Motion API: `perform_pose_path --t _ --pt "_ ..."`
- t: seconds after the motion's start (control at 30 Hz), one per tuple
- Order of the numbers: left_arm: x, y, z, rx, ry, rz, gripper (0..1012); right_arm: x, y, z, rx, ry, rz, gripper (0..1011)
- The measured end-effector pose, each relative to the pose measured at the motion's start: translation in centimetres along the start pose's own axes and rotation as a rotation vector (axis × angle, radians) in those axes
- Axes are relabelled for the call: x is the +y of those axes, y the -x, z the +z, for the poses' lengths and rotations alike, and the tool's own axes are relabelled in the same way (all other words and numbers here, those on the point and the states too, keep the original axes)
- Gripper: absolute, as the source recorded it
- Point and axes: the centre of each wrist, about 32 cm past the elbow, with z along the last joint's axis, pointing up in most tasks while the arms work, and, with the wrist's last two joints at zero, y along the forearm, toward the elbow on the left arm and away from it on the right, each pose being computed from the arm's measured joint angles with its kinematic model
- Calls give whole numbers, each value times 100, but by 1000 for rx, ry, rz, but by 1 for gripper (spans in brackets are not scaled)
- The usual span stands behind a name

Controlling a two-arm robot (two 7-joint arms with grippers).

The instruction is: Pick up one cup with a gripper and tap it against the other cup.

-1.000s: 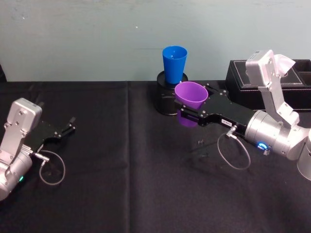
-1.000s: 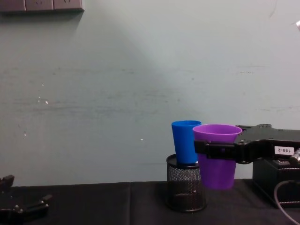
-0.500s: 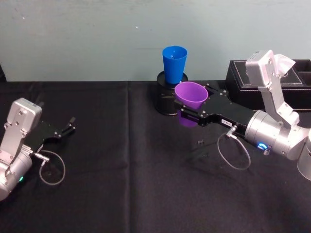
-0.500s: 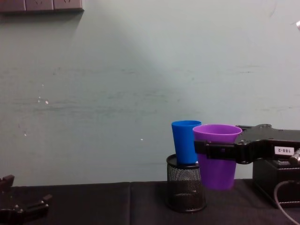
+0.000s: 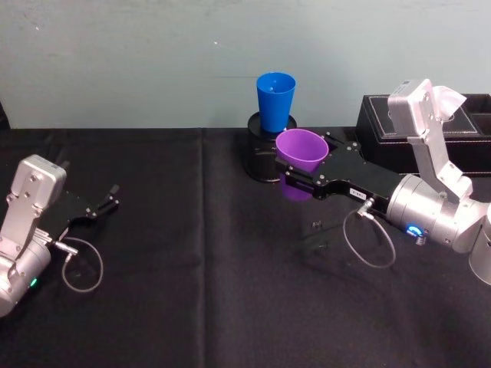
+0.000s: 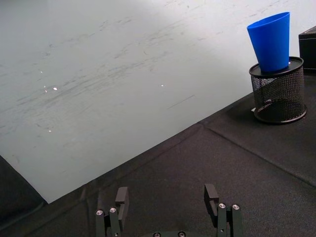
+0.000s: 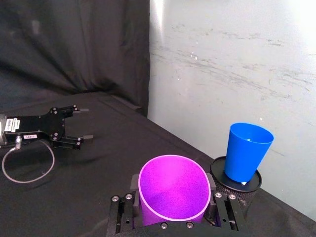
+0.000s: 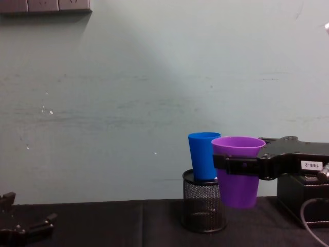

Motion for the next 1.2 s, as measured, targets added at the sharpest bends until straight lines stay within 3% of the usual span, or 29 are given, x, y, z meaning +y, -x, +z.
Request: perform_pose_path --t 1.2 --pt "0 0 0 0 0 0 1000 0 0 0 0 0 0 738"
